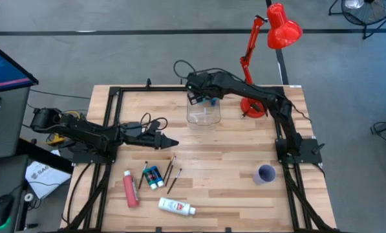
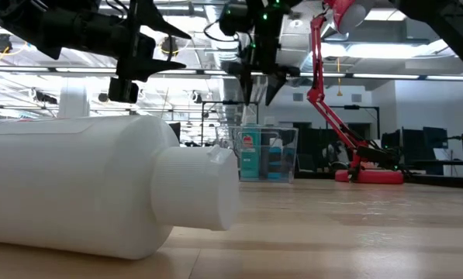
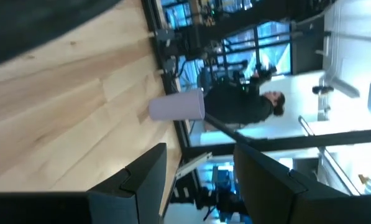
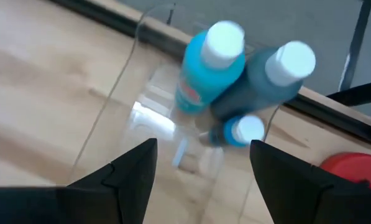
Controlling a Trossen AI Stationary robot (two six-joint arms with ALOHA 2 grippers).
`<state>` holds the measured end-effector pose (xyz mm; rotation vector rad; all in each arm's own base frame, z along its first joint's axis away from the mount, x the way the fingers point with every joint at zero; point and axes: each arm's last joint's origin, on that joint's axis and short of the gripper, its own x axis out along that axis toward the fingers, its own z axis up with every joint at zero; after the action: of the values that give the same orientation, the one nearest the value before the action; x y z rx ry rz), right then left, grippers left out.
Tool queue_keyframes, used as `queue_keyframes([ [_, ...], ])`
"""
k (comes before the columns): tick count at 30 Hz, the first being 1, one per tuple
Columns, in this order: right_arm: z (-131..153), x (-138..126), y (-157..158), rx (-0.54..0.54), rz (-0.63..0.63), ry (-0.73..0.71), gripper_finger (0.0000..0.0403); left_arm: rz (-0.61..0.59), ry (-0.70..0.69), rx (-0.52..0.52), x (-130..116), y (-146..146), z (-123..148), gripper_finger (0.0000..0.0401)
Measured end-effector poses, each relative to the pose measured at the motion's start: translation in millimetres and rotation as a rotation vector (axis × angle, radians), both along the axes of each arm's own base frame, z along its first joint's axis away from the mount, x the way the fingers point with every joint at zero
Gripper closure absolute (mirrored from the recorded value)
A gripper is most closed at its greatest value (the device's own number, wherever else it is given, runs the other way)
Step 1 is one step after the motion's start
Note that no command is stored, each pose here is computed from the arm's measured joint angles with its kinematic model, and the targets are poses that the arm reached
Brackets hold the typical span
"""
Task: Pick & Place Paint Supplies
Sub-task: Put the red paint bottle into the transparent bin
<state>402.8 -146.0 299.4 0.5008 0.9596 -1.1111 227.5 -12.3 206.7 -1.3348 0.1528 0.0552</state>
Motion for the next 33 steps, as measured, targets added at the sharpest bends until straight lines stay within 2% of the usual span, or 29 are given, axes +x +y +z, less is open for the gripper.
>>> queue_keyframes([
  [8, 21, -3, 64, -0.067, 0.156, 0.074, 0.0153, -0.019, 0.000, 0.002, 0, -3, 0, 0.0219],
  [13, 47, -10, 108, -0.114, 0.258, 0.003, 0.0153, -0.017, 0.003, 0.015, 0, -3, 0, 0.0219],
  [19, 84, -33, 157, -0.190, 0.371, -0.104, 0.0153, 0.008, 0.009, 0.033, 0, -3, -1, 0.0219],
  [25, 122, -57, 206, -0.344, 0.574, -0.214, 0.0153, 0.053, 0.018, 0.051, -1, -5, -2, 0.0219],
  [29, 133, -68, 231, -0.377, 0.681, -0.256, 0.0153, 0.066, 0.059, 0.072, -1, -11, -3, 0.0219],
  [33, 131, -77, 245, -0.377, 0.726, -0.266, 0.0153, 0.056, 0.151, 0.175, 5, -20, 8, 0.0219],
])
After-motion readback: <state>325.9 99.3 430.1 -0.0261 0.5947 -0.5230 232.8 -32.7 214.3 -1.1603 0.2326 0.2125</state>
